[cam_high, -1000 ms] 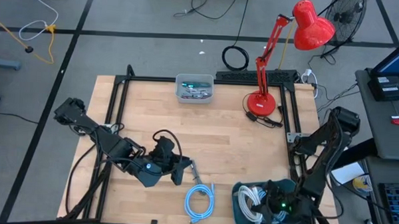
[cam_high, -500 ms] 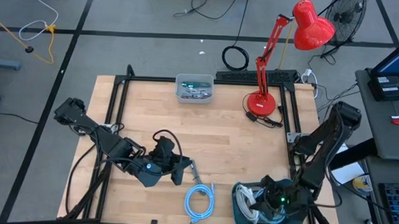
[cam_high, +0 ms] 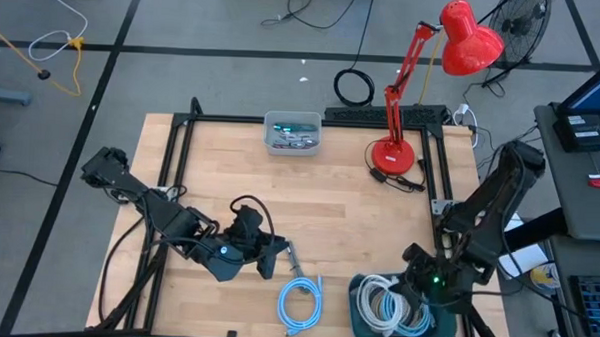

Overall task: Pick & Place USB Port
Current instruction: Put the white hdmi cable into the blue bin, then put the black usb cable into the gray bin

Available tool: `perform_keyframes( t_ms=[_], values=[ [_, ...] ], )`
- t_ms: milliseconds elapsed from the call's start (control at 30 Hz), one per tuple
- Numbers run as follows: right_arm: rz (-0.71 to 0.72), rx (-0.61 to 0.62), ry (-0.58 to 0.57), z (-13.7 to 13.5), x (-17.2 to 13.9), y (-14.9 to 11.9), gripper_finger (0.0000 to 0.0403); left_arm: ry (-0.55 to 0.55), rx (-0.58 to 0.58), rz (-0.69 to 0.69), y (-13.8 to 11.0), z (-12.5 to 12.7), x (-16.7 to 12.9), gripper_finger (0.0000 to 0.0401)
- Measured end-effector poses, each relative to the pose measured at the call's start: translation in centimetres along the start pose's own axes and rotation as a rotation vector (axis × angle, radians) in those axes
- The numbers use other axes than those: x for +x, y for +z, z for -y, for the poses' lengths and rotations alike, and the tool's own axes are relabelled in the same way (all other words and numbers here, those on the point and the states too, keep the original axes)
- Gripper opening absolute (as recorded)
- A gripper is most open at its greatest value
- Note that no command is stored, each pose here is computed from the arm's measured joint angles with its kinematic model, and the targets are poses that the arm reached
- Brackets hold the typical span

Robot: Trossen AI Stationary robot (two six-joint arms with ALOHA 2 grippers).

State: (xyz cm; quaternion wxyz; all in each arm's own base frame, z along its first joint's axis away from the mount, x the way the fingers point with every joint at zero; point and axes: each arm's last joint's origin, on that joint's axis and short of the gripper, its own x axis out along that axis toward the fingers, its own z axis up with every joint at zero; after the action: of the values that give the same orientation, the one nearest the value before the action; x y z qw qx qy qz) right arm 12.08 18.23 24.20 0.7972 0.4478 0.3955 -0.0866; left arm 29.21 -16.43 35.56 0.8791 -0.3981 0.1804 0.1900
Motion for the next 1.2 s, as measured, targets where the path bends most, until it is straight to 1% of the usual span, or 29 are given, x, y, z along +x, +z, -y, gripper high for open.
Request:
perform_keyframes(
  t_ms=[167,300,467,600,700,867,1067,1200],
  values=[
    [0.012,-0.01,-0.075,1.2,-1.3,0.9,0.0169,0.0,0.0,0.0,0.0,0.0,0.0,0.0093],
    [0.023,-0.009,-0.111,2.0,-2.2,1.7,0.0169,0.001,0.003,0.001,0.0,0.0,0.0,0.0093],
    [0.027,-0.012,-0.095,2.2,-2.9,2.3,0.0169,0.004,0.013,0.0,0.3,-0.1,0.2,0.0093],
    [0.035,-0.018,-0.092,2.1,-2.8,2.6,0.0169,0.005,0.027,-0.016,0.6,-0.3,0.5,0.0093],
    [0.061,-0.013,-0.064,1.6,-2.4,3.3,0.0169,0.008,0.039,-0.029,1.0,-0.5,0.9,0.0093],
    [0.126,-0.009,0.018,0.2,-1.3,5.5,0.0169,0.012,0.087,-0.068,2.1,-1.0,1.8,0.0093],
    [0.233,-0.022,0.137,-1.2,-0.7,8.8,0.0169,-0.001,0.222,-0.256,2.9,-2.2,2.8,0.0093],
    [0.31,-0.037,0.179,-1.7,-0.4,10.7,0.0169,-0.01,0.335,-0.357,3.2,-2.9,3.1,0.0093]
  ],
)
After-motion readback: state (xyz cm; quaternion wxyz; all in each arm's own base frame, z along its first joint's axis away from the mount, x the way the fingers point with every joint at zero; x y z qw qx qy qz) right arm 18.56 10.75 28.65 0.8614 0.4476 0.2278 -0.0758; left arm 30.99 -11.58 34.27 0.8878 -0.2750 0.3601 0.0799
